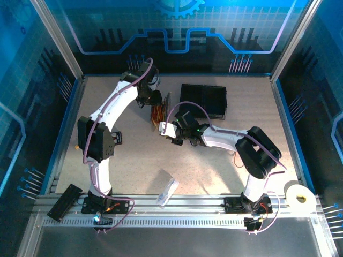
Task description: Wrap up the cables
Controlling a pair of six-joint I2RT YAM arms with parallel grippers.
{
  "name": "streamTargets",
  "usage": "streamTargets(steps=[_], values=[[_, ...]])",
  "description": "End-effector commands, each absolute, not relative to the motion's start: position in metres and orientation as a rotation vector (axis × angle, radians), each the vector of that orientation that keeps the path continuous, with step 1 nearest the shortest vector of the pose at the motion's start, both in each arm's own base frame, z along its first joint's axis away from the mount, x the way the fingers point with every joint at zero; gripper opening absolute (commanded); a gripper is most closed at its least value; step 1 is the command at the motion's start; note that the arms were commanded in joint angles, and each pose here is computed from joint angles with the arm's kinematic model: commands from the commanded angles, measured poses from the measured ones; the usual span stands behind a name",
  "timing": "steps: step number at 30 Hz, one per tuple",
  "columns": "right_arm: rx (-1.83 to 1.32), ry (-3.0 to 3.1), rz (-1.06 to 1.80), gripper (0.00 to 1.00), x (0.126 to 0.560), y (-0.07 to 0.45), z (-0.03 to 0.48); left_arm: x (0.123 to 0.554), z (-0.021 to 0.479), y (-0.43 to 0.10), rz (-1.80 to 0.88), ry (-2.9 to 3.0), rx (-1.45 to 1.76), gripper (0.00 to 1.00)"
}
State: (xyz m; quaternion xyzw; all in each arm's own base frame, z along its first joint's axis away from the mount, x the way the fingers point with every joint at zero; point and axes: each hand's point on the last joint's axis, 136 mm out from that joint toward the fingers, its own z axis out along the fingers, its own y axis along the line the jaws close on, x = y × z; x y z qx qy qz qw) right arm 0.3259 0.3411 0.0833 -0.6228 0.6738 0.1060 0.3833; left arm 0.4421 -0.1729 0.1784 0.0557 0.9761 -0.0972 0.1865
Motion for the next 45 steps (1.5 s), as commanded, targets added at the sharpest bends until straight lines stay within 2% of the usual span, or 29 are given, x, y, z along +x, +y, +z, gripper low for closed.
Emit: streamTargets(steps=[1,12,15,18,21,27,33,38,40,42,45], values=[[-1.581,1.681,0.271,0.0,0.328,0.347,0.099,0.442,0.177,-0.173,-0.242,2.765,0.167,0.28],[-1.584,1.685,0.287,0.0,0.327,0.349,0.098,0.443,0.174,-0.172,-0.228,2.774,0.158,0.17],[-1.584,1.689,0.293,0.0,0.326,0.349,0.098,0.443,0.175,-0.172,-0.23,2.775,0.16,0.18],[-1.587,1.687,0.297,0.0,0.325,0.35,0.098,0.442,0.177,-0.173,-0.238,2.772,0.158,0.26],[-1.585,1.688,0.295,0.0,0.326,0.349,0.098,0.442,0.181,-0.172,-0.239,2.765,0.154,0.28],[-1.582,1.684,0.295,0.0,0.326,0.35,0.099,0.442,0.179,-0.171,-0.226,2.768,0.154,0.2],[-1.577,1.687,0.298,0.0,0.327,0.35,0.099,0.444,0.172,-0.17,-0.199,2.779,0.146,0.0],[-1.568,1.691,0.321,0.0,0.325,0.351,0.101,0.447,0.182,-0.168,-0.188,2.735,0.123,0.0],[-1.558,1.698,0.35,0.12,0.322,0.352,0.104,0.449,0.189,-0.165,-0.183,2.702,0.097,0.0],[-1.549,1.712,0.393,0.37,0.315,0.352,0.106,0.45,0.2,-0.162,-0.195,2.659,0.058,0.0],[-1.471,1.739,0.46,0.58,0.305,0.348,0.124,0.448,0.219,-0.155,-0.255,2.592,-0.003,0.0]])
